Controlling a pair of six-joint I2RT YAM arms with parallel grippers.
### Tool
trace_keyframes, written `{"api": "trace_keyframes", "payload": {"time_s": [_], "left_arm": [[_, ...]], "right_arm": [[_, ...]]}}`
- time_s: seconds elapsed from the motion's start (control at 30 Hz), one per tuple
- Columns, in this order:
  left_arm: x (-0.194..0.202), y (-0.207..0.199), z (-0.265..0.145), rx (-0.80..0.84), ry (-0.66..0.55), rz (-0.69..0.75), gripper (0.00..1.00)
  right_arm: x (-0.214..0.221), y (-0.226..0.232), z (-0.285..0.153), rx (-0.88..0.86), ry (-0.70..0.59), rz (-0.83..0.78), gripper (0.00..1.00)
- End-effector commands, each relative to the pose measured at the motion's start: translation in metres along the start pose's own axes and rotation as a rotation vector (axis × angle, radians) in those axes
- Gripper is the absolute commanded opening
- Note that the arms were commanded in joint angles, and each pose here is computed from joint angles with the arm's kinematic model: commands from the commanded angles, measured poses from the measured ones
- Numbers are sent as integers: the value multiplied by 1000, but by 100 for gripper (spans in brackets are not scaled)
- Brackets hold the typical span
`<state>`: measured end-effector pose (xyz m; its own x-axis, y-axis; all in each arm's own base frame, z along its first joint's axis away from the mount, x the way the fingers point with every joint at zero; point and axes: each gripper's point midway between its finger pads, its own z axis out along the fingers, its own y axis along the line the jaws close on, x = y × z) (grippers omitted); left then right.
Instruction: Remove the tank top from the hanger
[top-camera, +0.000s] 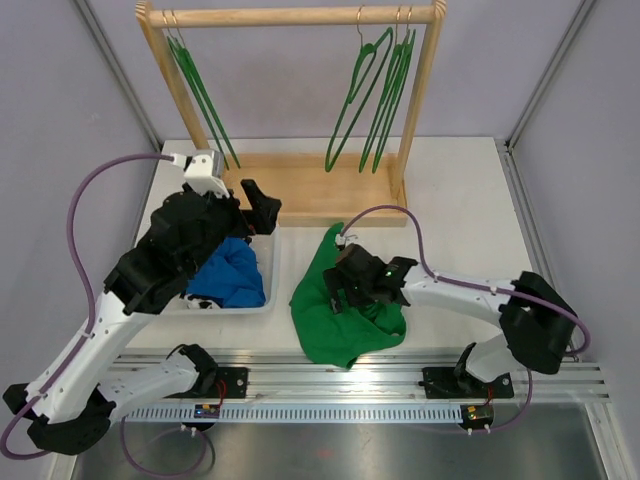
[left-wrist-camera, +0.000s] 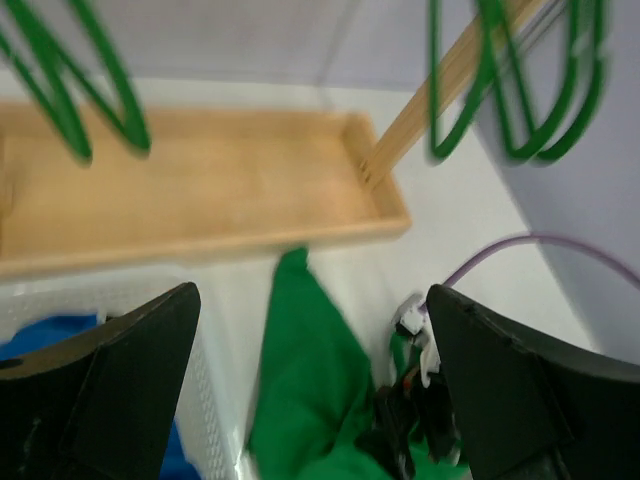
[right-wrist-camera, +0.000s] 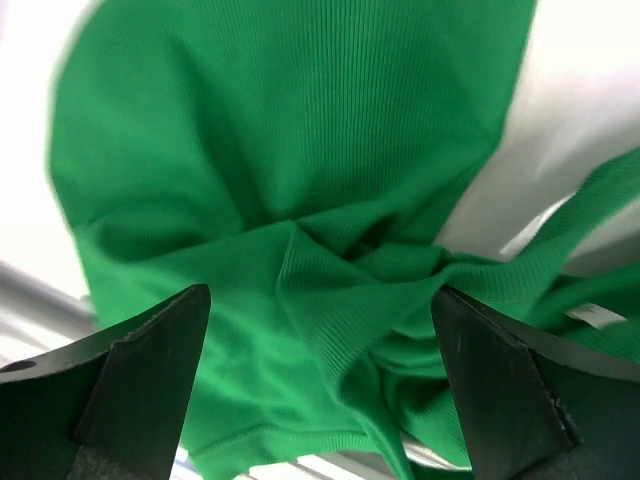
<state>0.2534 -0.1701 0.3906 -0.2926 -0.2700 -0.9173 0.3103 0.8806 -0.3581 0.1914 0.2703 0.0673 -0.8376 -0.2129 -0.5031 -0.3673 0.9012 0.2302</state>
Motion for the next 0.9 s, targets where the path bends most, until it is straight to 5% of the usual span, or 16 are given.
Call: {"api": "trace_keyframes", "payload": {"time_s": [0.0,0.13,0.2,0.27,0.33,0.4,0.87], "left_arm": [[38,37,-25,-129,85,-46,99],[56,71,-55,-255,134,-13,99],[63,83,-64,-288,164,47,99],[61,87,-71,-272,156,112,99],[59,89,-72,-247,117,146,99],[56,98,-73,-272,59,179,99],[38,172,-134,-576,-270,-17,99]], "right_arm": [[3,-18,19,206,2,-44,99],[21,-15,43,241,53,-78,97],[30,-16,55,237,76,-77,86],[33,-14,58,223,79,-68,62],[29,-11,57,204,54,-58,24],[19,-7,48,188,10,-41,0],[-99,61,-80,4,-257,-91,0]]}}
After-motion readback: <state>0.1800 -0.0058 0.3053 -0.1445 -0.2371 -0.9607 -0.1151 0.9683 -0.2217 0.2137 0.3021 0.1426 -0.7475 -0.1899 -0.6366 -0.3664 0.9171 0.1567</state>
